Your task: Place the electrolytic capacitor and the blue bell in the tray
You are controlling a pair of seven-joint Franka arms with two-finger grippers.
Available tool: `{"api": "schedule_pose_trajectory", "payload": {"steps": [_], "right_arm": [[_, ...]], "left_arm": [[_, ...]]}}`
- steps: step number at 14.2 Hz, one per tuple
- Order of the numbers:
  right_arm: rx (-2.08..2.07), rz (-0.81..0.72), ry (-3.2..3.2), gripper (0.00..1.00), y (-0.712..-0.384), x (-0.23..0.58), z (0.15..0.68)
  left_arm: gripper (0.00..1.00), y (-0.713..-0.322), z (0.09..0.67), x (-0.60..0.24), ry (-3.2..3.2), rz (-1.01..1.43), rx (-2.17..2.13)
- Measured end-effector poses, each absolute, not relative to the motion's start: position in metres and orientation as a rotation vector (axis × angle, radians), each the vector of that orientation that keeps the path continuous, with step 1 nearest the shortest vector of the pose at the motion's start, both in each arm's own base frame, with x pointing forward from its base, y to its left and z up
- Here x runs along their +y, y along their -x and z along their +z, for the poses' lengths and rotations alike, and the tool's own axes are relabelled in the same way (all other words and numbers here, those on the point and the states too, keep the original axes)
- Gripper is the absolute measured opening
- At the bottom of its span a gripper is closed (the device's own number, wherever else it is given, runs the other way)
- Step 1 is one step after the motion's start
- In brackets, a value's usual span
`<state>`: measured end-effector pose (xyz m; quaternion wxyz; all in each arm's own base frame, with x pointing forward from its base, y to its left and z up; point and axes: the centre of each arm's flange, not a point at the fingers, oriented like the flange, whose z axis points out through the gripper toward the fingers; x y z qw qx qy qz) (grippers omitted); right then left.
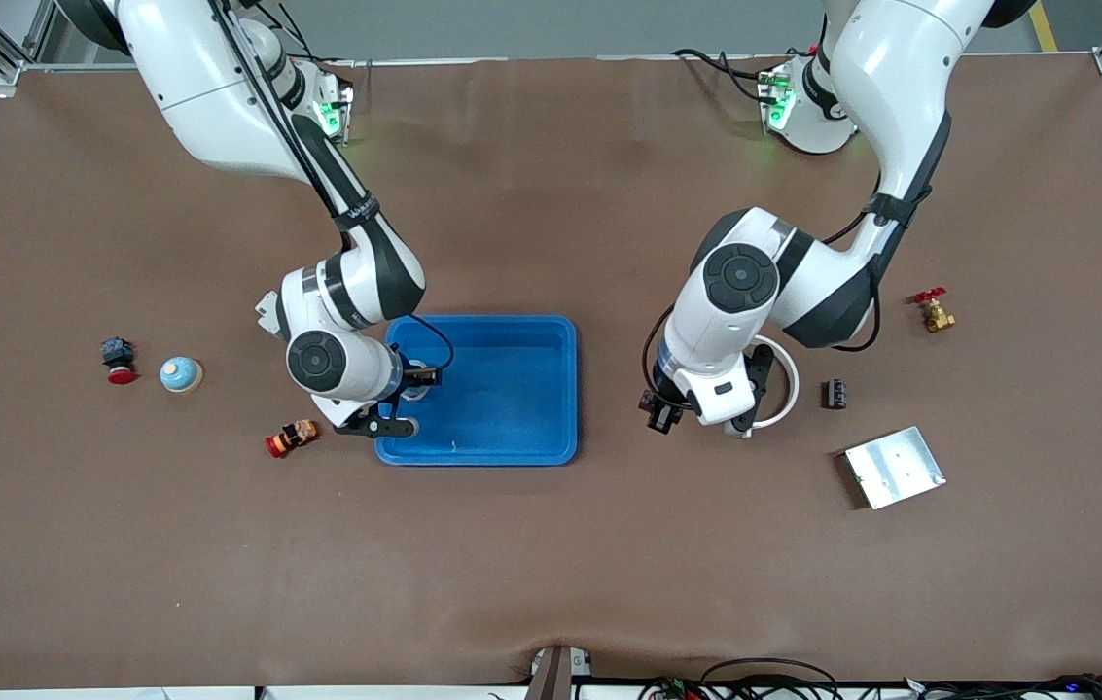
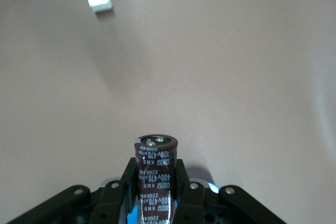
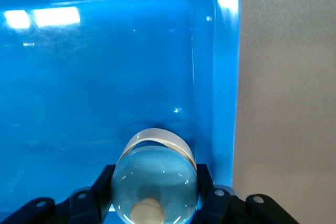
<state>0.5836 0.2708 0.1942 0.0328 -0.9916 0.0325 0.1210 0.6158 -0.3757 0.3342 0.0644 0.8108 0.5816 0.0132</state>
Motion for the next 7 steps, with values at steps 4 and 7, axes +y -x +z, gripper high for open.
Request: {"api": "schedule_pose_trajectory", "payload": {"steps": [4,7], "right_arm": [[0.150,0.381,3.049,0.93,-0.582,0.273,0.196],[0.167,0.390,3.051,1.00,-0.584,0.268,0.203]], "left_arm": [[0.31,-0.631,0.306,-0.424,-2.246,0.102,2.022],[0.31,-0.638,0.299,-0.457,-2.091,0.097,2.102]]}}
